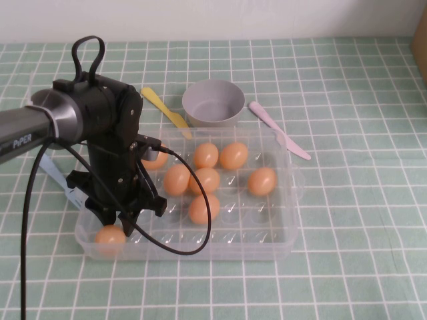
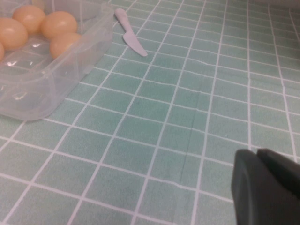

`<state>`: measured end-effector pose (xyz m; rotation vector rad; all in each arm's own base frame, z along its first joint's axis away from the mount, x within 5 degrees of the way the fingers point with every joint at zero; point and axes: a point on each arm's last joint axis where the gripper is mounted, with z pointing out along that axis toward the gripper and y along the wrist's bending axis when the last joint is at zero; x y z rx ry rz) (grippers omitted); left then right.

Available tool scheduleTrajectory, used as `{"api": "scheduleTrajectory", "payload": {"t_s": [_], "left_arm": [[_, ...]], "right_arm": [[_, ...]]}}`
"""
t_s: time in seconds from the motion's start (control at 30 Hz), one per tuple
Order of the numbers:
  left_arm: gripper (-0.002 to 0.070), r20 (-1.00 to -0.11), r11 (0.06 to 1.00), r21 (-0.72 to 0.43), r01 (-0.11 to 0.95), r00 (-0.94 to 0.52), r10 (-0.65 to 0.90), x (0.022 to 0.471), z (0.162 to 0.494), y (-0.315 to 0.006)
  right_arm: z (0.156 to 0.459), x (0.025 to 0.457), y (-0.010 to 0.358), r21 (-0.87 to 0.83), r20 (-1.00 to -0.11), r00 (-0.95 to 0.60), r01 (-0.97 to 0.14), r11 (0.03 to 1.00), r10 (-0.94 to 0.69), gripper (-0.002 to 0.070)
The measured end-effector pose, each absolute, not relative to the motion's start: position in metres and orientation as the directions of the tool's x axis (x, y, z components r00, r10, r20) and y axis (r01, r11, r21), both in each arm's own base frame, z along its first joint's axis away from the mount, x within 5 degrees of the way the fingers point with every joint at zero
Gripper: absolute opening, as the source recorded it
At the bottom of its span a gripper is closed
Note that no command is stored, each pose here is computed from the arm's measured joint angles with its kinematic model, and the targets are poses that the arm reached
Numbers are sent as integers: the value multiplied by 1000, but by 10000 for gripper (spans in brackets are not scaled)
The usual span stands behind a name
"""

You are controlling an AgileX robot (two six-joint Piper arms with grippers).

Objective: Take an egg out of the egg box
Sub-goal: Pick up the egg from the plastic box

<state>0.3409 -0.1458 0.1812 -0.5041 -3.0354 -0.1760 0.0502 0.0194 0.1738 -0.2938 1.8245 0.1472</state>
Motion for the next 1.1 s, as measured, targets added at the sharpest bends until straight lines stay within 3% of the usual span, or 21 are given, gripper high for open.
{"api": "scheduleTrajectory", "payload": {"t_s": [1.1], "left_arm": [[230, 69, 934, 116, 338, -941, 332, 341, 184, -145]], "right_arm": [[174, 50, 19, -52, -961, -247, -276, 960, -123, -17]]}}
